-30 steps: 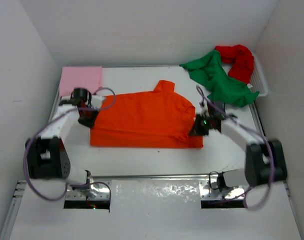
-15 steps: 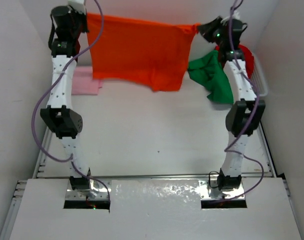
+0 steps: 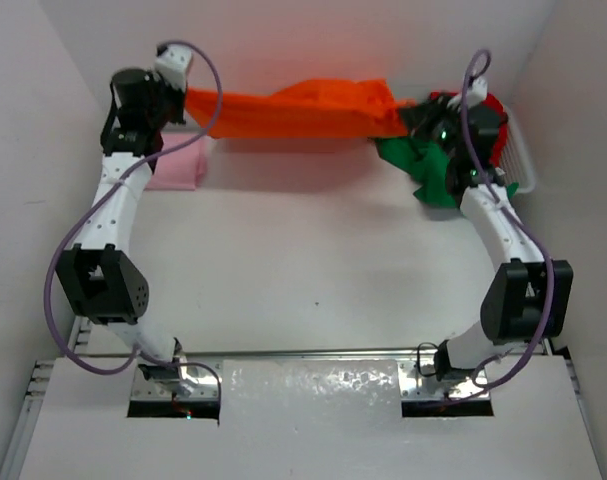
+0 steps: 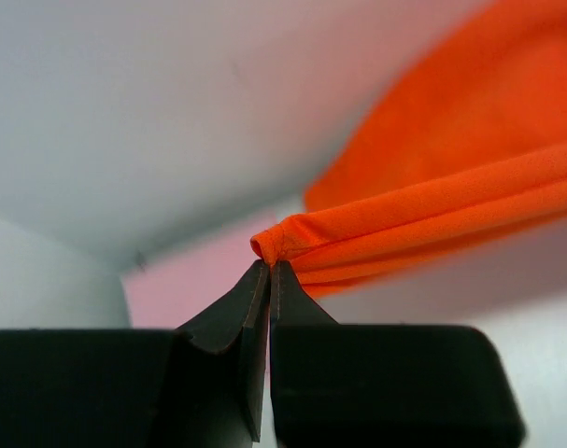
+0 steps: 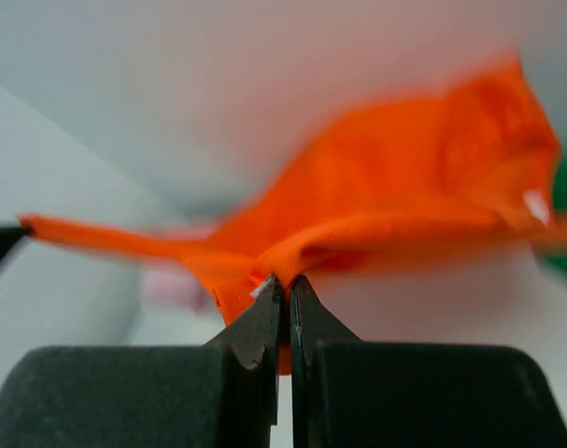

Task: Fold and stack the t-shirts
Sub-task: Flatten out the tshirt

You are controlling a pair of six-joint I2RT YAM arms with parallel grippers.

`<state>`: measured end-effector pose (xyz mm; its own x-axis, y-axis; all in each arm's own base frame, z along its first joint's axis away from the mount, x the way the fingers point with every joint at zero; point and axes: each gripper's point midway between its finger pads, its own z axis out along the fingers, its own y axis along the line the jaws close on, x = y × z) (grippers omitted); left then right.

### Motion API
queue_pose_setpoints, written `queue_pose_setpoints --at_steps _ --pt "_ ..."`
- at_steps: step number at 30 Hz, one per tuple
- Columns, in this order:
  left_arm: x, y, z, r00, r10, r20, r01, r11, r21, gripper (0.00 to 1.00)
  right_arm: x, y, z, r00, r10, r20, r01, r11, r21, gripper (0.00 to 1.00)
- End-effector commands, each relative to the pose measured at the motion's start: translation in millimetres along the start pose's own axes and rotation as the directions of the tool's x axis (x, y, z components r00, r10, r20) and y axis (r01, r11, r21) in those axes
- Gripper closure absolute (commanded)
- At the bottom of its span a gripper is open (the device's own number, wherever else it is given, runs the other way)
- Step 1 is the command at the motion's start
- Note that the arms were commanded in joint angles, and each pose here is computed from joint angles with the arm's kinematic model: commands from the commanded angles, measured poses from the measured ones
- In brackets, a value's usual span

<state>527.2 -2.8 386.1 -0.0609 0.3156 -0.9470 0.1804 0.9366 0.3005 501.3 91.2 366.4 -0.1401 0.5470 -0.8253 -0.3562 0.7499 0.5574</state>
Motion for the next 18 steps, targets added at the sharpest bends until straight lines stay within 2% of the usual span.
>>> queue_pose_setpoints --at_steps 1,2,3,4,5,6,7,8,9,11,12,15,18 --pt "51 -9 -34 0.989 0.079 -0.126 -0.075 0.997 0.032 1.00 74 -31 -46 0.989 -0.052 -0.140 0.058 0.998 0.039 1.00" --pt "66 -14 -41 0.983 0.086 -0.161 -0.080 0.996 0.044 1.00 75 -22 -65 0.989 -0.071 -0.132 0.076 0.997 0.032 1.00" --pt "75 -21 -55 0.978 0.100 -0.185 -0.089 0.994 0.067 1.00 126 -41 -91 0.973 -0.040 -0.227 0.059 0.995 0.079 1.00" --pt "115 -38 -64 0.959 0.107 -0.264 -0.078 0.990 0.120 1.00 143 -46 -107 0.967 -0.030 -0.255 0.057 0.993 0.100 1.00" --pt "136 -50 -75 0.943 0.109 -0.314 -0.060 0.985 0.161 1.00 144 -35 -124 0.969 -0.047 -0.242 0.069 0.994 0.085 1.00" --pt "167 -64 -93 0.919 0.121 -0.374 -0.049 0.979 0.198 1.00 185 -50 -150 0.946 -0.010 -0.323 0.058 0.989 0.139 1.00" --pt "187 -73 -105 0.898 0.136 -0.418 -0.041 0.973 0.227 1.00 191 -40 -164 0.946 -0.018 -0.324 0.063 0.990 0.130 1.00" --pt "203 -78 -115 0.881 0.135 -0.454 -0.031 0.973 0.231 1.00 201 -46 -176 0.941 -0.003 -0.337 0.060 0.985 0.160 1.00" --pt "230 -88 -133 0.852 0.127 -0.508 -0.005 0.972 0.235 1.00 237 -52 -198 0.911 0.031 -0.411 0.050 0.981 0.187 1.00" --pt "252 -94 -154 0.816 0.099 -0.569 0.026 0.978 0.207 1.00 264 -51 -218 0.903 0.035 -0.429 0.058 0.978 0.201 1.00" --pt "276 -104 -168 0.783 0.093 -0.614 0.053 0.975 0.216 1.00 289 -57 -234 0.890 0.091 -0.446 0.011 0.975 0.223 1.00" --pt "315 -121 -196 0.727 0.083 -0.682 0.092 0.972 0.216 1.00 321 -61 -256 0.845 0.180 -0.504 -0.053 0.965 0.257 1.00" --pt "342 -131 -215 0.675 0.076 -0.734 0.115 0.972 0.206 1.00 331 -65 -267 0.822 0.187 -0.537 -0.040 0.961 0.273 1.00"
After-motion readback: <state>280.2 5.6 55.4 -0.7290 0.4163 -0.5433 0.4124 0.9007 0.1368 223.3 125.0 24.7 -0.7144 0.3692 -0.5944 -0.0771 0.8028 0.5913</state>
